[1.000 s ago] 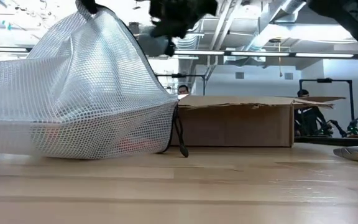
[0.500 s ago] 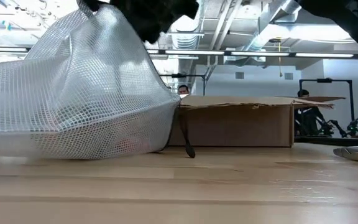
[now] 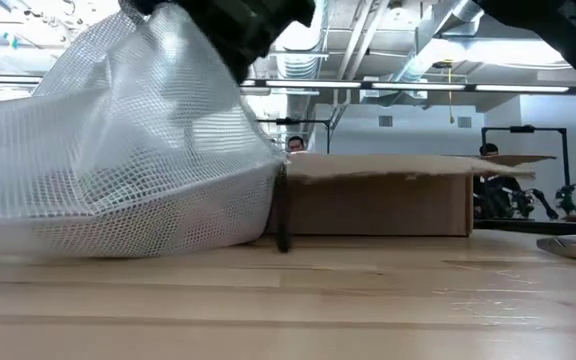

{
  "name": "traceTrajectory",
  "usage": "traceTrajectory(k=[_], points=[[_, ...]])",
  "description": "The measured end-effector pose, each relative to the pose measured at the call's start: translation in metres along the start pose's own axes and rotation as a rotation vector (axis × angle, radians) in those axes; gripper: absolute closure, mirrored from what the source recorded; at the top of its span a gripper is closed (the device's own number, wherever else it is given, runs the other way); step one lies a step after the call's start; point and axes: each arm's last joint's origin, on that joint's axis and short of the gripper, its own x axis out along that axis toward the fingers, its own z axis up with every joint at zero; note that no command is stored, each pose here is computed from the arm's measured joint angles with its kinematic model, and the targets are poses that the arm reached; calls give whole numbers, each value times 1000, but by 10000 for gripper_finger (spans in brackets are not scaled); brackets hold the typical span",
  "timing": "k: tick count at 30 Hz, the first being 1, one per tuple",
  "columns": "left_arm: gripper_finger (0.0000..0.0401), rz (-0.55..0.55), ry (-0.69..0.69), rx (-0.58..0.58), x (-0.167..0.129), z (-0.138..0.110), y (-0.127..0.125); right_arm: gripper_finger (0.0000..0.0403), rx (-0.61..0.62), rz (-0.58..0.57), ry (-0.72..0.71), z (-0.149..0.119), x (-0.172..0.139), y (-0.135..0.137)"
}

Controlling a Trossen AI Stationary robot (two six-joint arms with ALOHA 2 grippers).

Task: Unpack boxes
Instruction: Put the brown candy into the transparent zip bag

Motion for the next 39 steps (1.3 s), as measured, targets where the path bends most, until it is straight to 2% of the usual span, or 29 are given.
traceTrajectory(k=[3, 7, 12, 17, 21, 25, 30, 34, 39], points=[[401, 0, 3, -4, 0, 0, 0, 171, 0, -21, 40, -5, -26, -16], [401, 2, 7, -2, 0, -1, 0, 190, 56, -93, 114, -18, -53, -47], [401, 4, 17, -10, 0, -2, 1, 194, 177, -162, 201, -45, -77, -97], [401, 4, 17, -13, 0, -2, 1, 194, 292, -221, 216, -72, -97, -147], [401, 5, 18, -15, 0, -2, 1, 194, 302, -272, 175, -83, -112, -173], [401, 7, 16, -6, 0, -2, 1, 193, 260, -282, 167, -92, -105, -182], [401, 24, 13, -2, 0, -2, 2, 186, 181, -239, 237, -113, -79, -181], [401, 30, 20, 2, 0, -3, 2, 185, 166, -261, 272, -123, -65, -180], [401, 32, 22, 3, 0, -3, 3, 185, 172, -285, 249, -134, -51, -184]])
